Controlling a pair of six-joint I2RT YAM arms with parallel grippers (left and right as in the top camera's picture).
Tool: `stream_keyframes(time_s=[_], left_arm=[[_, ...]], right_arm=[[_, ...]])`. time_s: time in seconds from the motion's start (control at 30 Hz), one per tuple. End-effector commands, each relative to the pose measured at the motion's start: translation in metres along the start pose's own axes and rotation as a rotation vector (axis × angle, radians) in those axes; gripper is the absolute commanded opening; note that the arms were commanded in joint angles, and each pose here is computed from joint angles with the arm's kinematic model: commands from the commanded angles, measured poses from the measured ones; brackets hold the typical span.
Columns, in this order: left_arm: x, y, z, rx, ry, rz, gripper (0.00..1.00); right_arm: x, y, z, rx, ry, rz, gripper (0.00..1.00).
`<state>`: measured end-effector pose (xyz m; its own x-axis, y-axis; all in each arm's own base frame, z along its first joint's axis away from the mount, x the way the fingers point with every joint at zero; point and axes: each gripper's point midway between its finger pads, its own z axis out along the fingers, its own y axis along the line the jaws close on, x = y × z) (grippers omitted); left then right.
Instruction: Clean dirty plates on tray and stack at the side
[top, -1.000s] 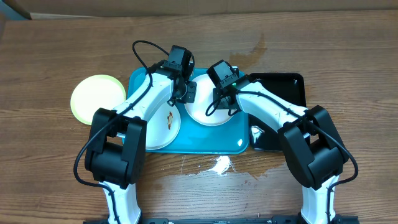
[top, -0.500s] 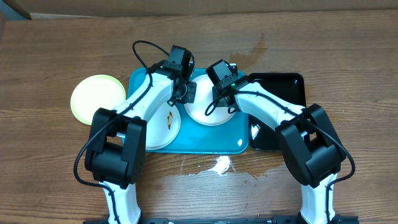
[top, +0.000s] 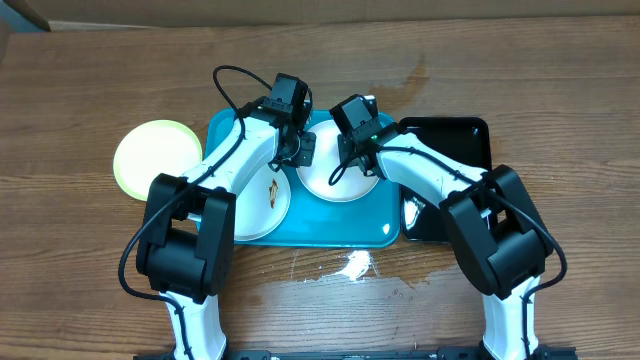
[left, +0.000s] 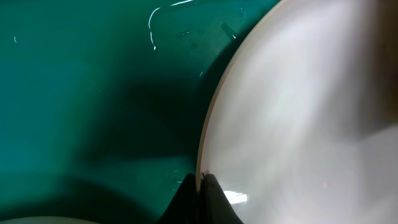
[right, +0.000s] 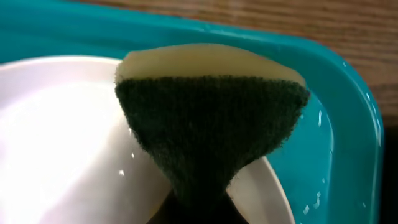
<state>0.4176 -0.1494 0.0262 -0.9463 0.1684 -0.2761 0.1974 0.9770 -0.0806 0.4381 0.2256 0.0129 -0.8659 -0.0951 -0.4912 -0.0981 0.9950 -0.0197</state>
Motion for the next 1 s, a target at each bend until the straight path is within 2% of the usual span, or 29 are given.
stream_keyframes(time_s=[0.0, 0.53, 0.87, 0.97], left_arm=[[0.0, -0.004, -0.008, 0.007, -0.009, 0.053, 0.04], [0.003, -0.004, -0.008, 0.005, 0.001, 0.052, 0.04], [0.003, -0.003, -0.008, 0.001, 0.001, 0.052, 0.04], [0.002, -0.003, -0.008, 0.001, -0.001, 0.052, 0.04]], right_arm=[[0.008, -0.002, 0.015, 0.013, 0.011, -0.024, 0.04], [-0.04, 0.014, 0.0, -0.048, -0.154, -0.042, 0.04], [-0.041, 0.0, 0.004, -0.024, -0.141, -0.104, 0.04], [-0.031, -0.012, 0.007, -0.001, -0.092, -0.098, 0.04]])
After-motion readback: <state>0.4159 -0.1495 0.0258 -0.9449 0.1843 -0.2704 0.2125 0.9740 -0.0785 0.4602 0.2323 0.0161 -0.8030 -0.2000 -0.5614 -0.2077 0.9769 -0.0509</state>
